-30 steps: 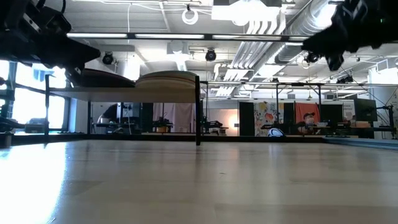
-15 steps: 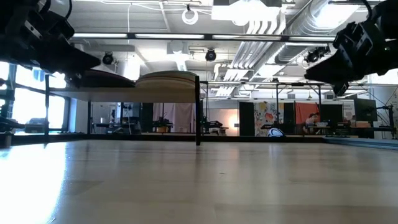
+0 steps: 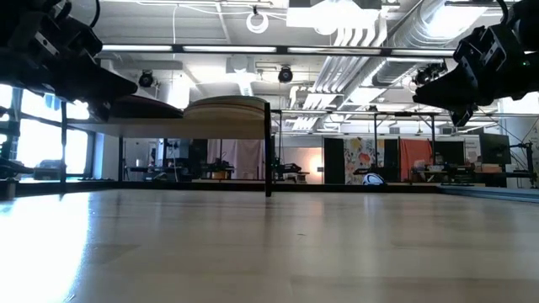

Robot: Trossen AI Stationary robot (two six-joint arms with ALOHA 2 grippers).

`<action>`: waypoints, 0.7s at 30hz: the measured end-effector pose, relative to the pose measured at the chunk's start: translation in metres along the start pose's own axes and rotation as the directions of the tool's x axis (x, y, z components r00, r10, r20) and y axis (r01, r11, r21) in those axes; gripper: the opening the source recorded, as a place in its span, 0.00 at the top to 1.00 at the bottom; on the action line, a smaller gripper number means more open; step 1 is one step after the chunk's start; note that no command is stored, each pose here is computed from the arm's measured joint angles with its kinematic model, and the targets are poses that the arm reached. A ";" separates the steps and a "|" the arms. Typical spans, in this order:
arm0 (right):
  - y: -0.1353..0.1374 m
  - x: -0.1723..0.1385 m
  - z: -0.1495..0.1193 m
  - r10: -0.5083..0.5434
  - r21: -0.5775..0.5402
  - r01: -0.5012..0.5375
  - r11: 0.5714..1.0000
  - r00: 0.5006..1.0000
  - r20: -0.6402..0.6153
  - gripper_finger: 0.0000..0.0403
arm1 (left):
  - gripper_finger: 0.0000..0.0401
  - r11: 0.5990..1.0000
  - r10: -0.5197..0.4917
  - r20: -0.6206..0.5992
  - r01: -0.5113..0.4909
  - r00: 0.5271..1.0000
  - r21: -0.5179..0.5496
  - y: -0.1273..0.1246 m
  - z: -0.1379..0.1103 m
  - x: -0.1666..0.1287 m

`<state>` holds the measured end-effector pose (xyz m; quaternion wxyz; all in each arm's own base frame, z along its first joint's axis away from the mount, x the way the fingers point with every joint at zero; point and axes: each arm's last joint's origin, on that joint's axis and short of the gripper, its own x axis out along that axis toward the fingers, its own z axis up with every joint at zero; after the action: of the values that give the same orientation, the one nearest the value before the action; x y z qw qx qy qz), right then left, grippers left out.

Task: Place and stack plates onto a shelf
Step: Return to Home Position

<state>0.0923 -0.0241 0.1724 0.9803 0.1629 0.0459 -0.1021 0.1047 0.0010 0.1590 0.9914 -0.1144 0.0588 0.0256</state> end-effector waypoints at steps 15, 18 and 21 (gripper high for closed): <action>0.000 0.000 0.000 0.000 0.000 0.000 1.000 1.000 0.000 0.85 | 0.99 1.000 -0.001 0.005 0.001 1.000 0.000 0.000 0.000 0.000; 0.000 0.000 0.000 0.000 0.000 0.000 1.000 1.000 0.000 0.85 | 0.99 1.000 -0.001 0.005 0.001 1.000 0.000 0.000 0.000 0.000; 0.000 0.000 0.000 0.000 0.000 0.000 1.000 1.000 0.000 0.85 | 0.99 1.000 -0.001 0.005 0.001 1.000 0.000 0.000 0.000 0.000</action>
<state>0.0923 -0.0241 0.1725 0.9803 0.1630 0.0459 -0.1021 0.1047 0.0010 0.1594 0.9915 -0.1145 0.0565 0.0254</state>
